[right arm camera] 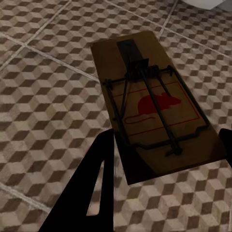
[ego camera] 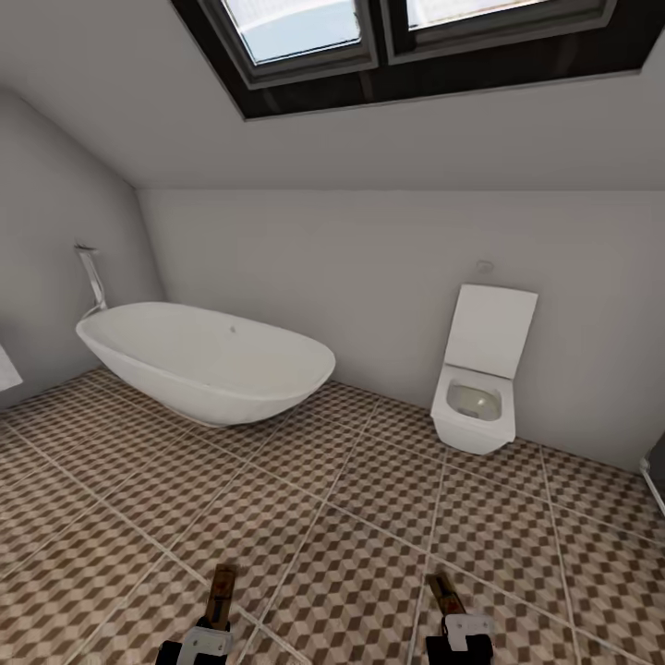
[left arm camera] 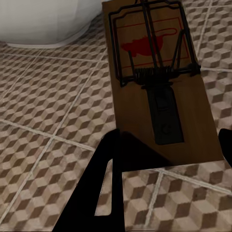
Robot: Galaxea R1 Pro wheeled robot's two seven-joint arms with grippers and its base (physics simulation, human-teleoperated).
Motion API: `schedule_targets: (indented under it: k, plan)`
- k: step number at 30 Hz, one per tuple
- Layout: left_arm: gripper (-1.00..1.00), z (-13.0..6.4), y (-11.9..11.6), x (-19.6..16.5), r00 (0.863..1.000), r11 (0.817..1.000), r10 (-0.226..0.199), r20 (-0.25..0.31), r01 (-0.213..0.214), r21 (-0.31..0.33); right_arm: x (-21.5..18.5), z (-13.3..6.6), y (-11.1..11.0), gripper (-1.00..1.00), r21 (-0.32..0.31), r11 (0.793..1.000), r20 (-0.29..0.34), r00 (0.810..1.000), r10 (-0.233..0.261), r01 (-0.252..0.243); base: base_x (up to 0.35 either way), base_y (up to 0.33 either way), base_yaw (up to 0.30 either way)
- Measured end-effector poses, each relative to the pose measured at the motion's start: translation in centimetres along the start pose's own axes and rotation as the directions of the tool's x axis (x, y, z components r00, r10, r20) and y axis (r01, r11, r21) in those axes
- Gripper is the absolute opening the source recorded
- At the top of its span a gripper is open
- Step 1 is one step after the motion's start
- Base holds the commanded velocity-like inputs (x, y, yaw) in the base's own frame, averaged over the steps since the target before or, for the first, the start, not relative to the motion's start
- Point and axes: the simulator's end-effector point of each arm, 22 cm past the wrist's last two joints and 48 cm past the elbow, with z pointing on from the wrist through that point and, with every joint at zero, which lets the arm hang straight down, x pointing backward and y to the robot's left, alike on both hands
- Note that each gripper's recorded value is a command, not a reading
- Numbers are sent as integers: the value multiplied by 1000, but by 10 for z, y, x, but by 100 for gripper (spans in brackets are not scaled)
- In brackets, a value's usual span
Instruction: Take the four mousetraps from the cabinet in the bathroom and place them on the bathroom floor. Make sure all four end up on the same floor surface, and ensure that at least two of them are either under or directly next to the same bathroom sink.
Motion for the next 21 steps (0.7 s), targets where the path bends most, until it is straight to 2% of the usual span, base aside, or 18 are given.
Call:
schedule_targets:
  k: [21]
  plan:
    - [-100,0,0,0,1000,1000,0,0,0,0,0,0,0,-100,0,1000,0,1000,0,0,0,0,290]
